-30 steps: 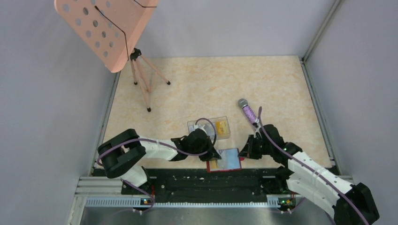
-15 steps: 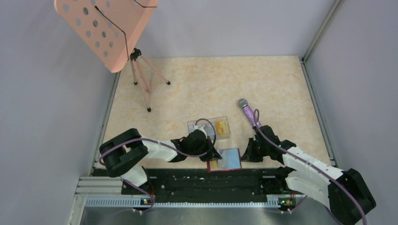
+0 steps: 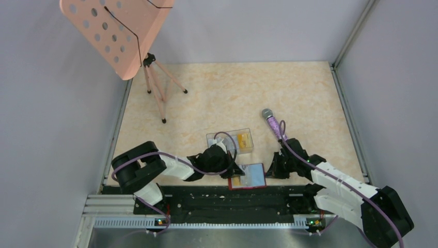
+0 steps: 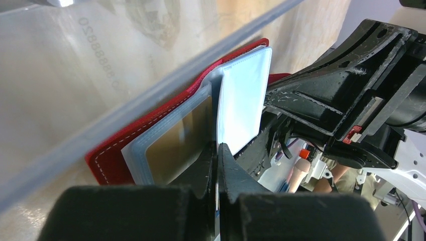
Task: Put the credit cards into the card holder
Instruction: Insert the credit card into the card holder.
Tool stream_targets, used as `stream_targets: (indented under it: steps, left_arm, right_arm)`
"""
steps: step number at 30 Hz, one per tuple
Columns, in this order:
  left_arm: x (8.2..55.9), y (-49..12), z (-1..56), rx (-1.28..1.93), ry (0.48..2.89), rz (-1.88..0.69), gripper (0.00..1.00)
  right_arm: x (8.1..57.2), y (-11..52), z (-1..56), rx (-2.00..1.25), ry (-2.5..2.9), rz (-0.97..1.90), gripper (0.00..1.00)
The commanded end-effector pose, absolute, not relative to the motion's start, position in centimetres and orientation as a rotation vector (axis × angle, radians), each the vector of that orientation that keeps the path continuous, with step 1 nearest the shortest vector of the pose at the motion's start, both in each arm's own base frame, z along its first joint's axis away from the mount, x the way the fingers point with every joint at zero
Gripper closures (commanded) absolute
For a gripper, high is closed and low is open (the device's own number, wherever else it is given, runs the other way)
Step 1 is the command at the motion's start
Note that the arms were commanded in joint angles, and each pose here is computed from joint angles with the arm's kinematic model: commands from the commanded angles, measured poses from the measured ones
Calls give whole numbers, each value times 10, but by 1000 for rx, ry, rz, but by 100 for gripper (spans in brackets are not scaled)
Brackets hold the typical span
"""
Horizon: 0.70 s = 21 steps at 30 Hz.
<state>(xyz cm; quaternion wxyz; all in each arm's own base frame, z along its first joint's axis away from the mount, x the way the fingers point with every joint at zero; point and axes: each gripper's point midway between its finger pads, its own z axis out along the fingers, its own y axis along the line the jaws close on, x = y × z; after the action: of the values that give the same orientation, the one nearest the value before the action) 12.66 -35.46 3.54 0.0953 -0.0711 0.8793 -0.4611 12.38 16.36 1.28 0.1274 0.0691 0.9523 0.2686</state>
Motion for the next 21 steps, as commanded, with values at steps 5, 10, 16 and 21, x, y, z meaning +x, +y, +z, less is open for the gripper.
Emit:
stream_targets:
  steps: [5,10,16,21]
  left_arm:
    - [122,-358,41,-140,2546,-1412,100]
    - [122,-359,43,-119,2532,-1425,100]
    - [121,-363,47,-73,2519,-1436,100]
    - [120,-362,44,-57,2522,-1427,100]
  right_arm:
    - [121,155,-2,228,2780,725,100]
    - [121,156,-2,224,2781,728,100]
    - [121,156,-2,222,2782,729,100]
    - [121,157,-1,218,2779,735,100]
